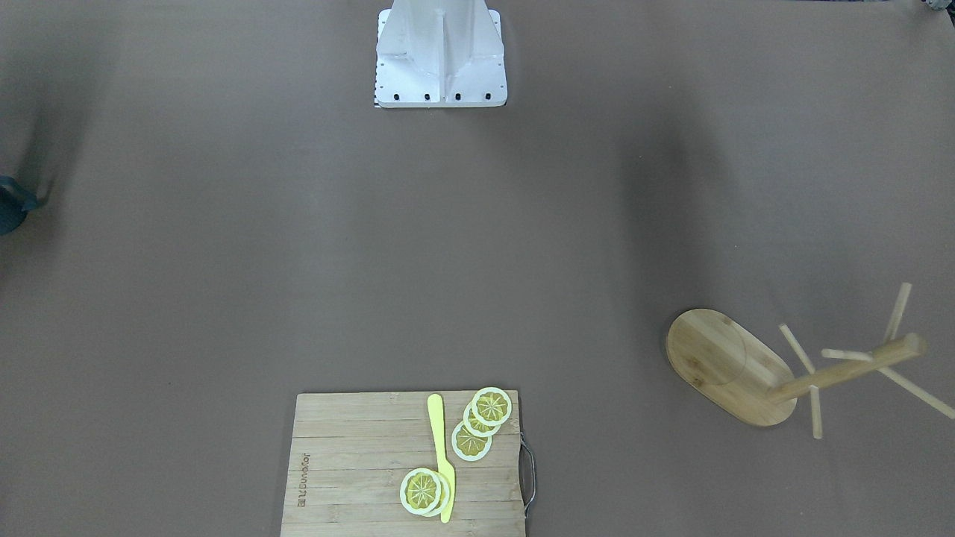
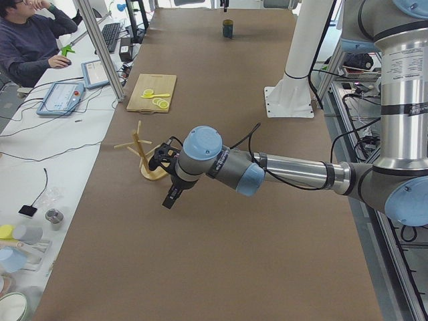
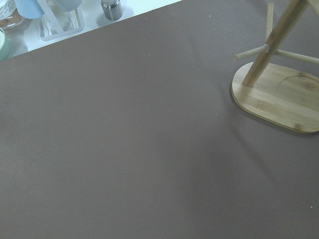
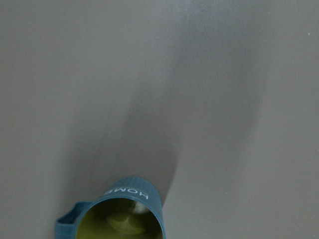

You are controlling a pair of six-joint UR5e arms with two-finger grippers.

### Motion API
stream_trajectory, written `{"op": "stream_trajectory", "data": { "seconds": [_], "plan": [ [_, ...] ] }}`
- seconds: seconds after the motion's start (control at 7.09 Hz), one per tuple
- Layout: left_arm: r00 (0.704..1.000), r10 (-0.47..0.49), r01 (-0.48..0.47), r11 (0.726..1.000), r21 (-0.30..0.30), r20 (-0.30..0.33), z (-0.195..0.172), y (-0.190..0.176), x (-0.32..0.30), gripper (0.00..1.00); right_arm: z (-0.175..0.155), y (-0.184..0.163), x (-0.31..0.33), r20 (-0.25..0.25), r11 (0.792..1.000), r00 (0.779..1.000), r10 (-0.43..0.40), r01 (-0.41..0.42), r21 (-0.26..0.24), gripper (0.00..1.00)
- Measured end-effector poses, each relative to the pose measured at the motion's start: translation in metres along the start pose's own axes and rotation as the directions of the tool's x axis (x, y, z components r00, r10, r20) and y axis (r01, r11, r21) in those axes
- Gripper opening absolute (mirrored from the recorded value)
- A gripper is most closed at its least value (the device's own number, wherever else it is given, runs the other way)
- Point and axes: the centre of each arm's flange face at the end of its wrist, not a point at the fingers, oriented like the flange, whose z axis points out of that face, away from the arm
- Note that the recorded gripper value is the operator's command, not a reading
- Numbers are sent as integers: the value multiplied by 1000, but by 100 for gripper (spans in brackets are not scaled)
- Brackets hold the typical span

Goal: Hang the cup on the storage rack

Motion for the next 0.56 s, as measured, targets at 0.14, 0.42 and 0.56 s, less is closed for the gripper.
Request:
{"op": "stream_trajectory", "data": {
  "seconds": [0.14, 0.42, 0.56],
  "plan": [
    [1000, 0, 0, 1000, 1, 0, 0, 0, 0, 99, 23, 7, 5, 4, 1000, 1000, 15, -15, 23, 99],
    [1000, 1, -1, 1000, 1, 0, 0, -1, 1, 99, 59, 19, 8, 26, 997, 999, 43, -44, 69, 72],
    [1000, 0, 0, 1000, 1, 0, 0, -1, 1, 99, 66, 24, 6, 34, 996, 998, 48, -51, 77, 24]
  ]
}}
